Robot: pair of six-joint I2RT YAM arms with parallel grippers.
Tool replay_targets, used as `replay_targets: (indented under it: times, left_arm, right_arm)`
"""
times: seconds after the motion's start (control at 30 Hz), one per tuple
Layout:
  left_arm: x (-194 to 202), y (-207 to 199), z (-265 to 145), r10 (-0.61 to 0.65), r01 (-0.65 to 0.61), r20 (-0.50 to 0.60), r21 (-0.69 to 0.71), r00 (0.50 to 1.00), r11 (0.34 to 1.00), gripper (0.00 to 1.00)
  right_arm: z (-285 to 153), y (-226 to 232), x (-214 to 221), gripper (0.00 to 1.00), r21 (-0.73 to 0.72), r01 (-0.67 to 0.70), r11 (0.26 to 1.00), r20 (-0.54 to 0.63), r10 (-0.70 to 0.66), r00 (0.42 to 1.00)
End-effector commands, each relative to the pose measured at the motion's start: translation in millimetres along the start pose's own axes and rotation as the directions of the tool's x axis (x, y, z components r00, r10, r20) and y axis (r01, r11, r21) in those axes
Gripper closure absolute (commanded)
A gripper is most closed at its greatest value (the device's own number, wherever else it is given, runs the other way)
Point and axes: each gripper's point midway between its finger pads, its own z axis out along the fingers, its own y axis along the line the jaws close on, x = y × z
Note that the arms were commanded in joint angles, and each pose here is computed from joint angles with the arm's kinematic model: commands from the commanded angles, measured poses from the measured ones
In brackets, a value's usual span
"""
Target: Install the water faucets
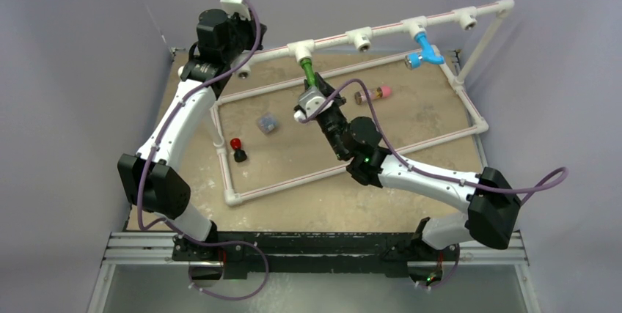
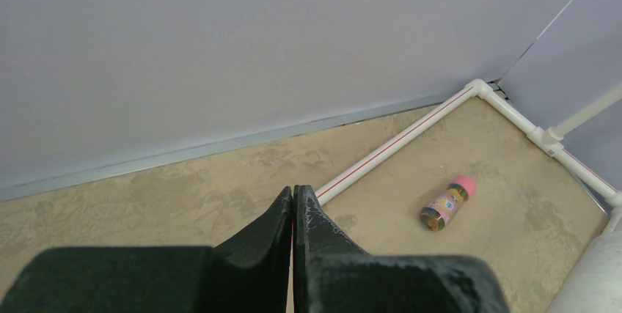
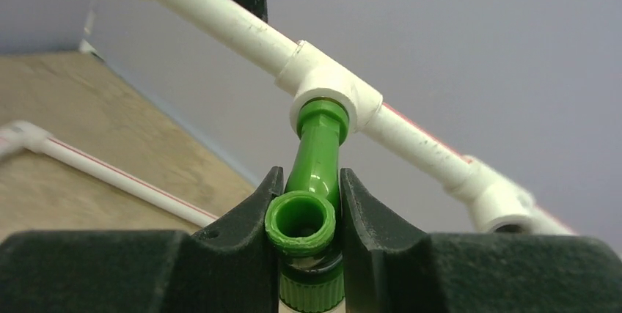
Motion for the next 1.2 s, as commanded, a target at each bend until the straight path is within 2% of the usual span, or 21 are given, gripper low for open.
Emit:
replay_targets:
  times: [0.0, 0.03, 0.1, 0.27, 0.33, 0.47, 0.57, 0.63, 0.67, 0.83, 0.9, 1.07, 1.17]
  left_arm:
    - [123.0, 9.6, -3.6, -0.061, 0.051, -0.364, -0.037, 0.929, 0.998, 1.0]
    - [123.3, 9.8, -3.7, -0.062, 0.052, -0.365, -0.037, 0.929, 0.998, 1.0]
    - [122.5, 9.6, -3.6, -0.062, 0.052, -0.363, -0.036, 0.93, 0.998, 1.0]
    - [121.1, 8.6, -4.1, -0.063, 0.054, -0.362, -0.033, 0.93, 0.998, 1.0]
    - [119.8, 8.6, -4.8, -0.062, 0.054, -0.358, -0.033, 0.932, 0.998, 1.0]
    - [121.1, 6.7, -4.6, -0.065, 0.059, -0.361, -0.026, 0.93, 0.998, 1.0]
    - [122.8, 4.2, -4.0, -0.072, 0.071, -0.368, -0.016, 0.927, 0.997, 1.0]
    - [122.2, 3.6, -4.4, -0.072, 0.072, -0.367, -0.014, 0.928, 0.997, 1.0]
    - [121.4, 3.7, -4.8, -0.07, 0.07, -0.364, -0.014, 0.929, 0.997, 1.0]
    - [118.4, 3.7, -6.4, -0.068, 0.067, -0.354, -0.015, 0.933, 0.998, 1.0]
    - [116.9, 3.9, -6.7, -0.068, 0.066, -0.351, -0.016, 0.934, 0.998, 1.0]
    - [115.6, 3.4, -7.4, -0.072, 0.07, -0.348, -0.018, 0.935, 0.997, 1.0]
    - [116.7, 4.7, -7.5, -0.075, 0.071, -0.349, -0.024, 0.934, 0.997, 1.0]
  right_arm:
    - [4.1, -10.9, -15.3, 1.0, 0.112, -0.544, 0.832, 0.061, 0.54, 0.839]
    - [3.8, -10.2, -17.1, 1.0, 0.111, -0.592, 0.798, 0.071, 0.588, 0.806]
    - [4.1, -6.0, -23.2, 1.0, 0.095, -0.728, 0.679, 0.097, 0.721, 0.686]
    - [2.4, -9.2, -38.1, 1.0, 0.065, -0.932, 0.356, 0.17, 0.917, 0.362]
    - [-0.5, -6.7, -46.0, 1.0, 0.022, -0.979, 0.205, 0.171, 0.964, 0.206]
    - [-8.1, -13.7, -54.4, 1.0, -0.037, -0.993, -0.113, 0.197, 0.973, -0.118]
    - [-17.1, -17.4, -61.0, 1.0, -0.118, -0.927, -0.356, 0.194, 0.907, -0.373]
    - [-19.3, -16.5, -63.7, 1.0, -0.143, -0.882, -0.45, 0.175, 0.865, -0.47]
    - [-20.9, -16.0, -64.4, 1.0, -0.156, -0.835, -0.527, 0.16, 0.821, -0.548]
    - [-24.8, -18.7, -64.1, 1.0, -0.197, -0.642, -0.741, 0.116, 0.633, -0.765]
    - [-23.7, -19.4, -67.4, 1.0, -0.202, -0.589, -0.782, 0.098, 0.583, -0.807]
    - [-22.3, -20.0, -68.4, 1.0, -0.194, -0.531, -0.825, 0.084, 0.525, -0.847]
    - [-20.3, -16.2, -71.7, 0.85, -0.16, -0.581, -0.798, 0.073, 0.578, -0.813]
